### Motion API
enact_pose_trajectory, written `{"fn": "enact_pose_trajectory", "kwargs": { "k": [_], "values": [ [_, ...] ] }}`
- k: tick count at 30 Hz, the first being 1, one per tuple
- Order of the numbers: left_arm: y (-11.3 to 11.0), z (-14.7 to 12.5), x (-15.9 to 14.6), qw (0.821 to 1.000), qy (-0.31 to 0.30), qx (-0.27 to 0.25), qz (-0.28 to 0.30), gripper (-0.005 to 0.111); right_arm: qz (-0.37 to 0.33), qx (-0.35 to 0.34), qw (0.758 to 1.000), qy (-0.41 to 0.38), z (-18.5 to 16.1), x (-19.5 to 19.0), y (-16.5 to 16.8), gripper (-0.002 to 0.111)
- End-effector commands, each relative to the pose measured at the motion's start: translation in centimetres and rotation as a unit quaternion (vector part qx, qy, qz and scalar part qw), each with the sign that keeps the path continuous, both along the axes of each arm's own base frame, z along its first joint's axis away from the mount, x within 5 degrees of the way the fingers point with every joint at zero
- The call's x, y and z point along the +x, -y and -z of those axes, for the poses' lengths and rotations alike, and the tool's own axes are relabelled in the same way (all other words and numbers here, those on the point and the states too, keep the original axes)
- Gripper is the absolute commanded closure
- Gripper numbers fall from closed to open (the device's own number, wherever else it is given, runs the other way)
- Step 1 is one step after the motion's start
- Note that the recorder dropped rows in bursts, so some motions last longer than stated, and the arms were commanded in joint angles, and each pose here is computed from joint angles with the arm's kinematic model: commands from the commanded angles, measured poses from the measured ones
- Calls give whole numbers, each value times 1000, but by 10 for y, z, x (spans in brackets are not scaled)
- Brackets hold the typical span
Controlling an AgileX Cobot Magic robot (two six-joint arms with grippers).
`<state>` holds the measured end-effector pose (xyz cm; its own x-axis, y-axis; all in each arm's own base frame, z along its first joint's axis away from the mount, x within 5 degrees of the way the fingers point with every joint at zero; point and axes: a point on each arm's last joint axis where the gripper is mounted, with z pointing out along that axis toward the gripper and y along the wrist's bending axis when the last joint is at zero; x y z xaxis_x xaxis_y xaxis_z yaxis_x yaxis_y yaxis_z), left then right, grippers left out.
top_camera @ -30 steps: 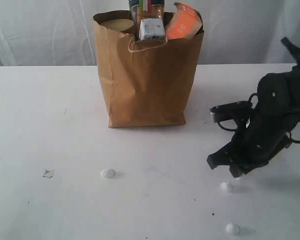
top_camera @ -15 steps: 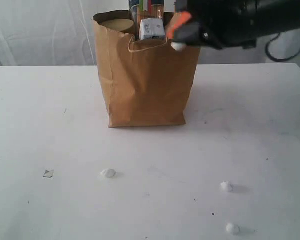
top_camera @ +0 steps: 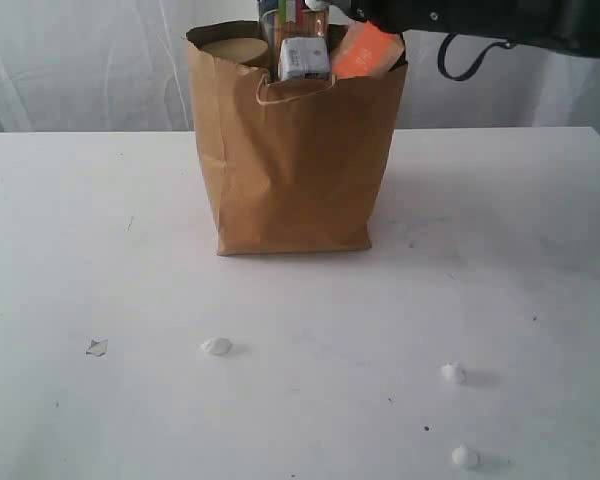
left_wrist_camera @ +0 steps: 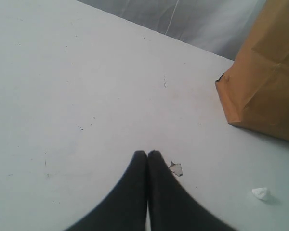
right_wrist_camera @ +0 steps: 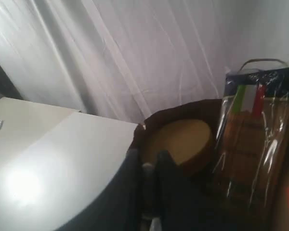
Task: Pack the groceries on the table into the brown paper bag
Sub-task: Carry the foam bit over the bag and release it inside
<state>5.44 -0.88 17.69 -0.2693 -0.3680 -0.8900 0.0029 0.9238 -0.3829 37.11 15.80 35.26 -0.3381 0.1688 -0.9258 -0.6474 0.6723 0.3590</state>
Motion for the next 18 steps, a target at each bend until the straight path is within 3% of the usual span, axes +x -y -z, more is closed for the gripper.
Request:
{"fn": "enact_pose_trajectory", "kwargs": {
  "k": [1, 15, 18],
  "values": [
    [0, 1, 0, 1000, 1, -8, -1, 107, 32, -16, 999, 8, 4, 15, 2, 108],
    [0, 1, 0, 1000, 1, -8, -1, 107, 81, -31, 996, -2, 21, 50, 0, 108],
    [0, 1, 0, 1000, 1, -8, -1, 107, 88, -33, 996, -2, 21, 51, 1, 100]
  ]
}}
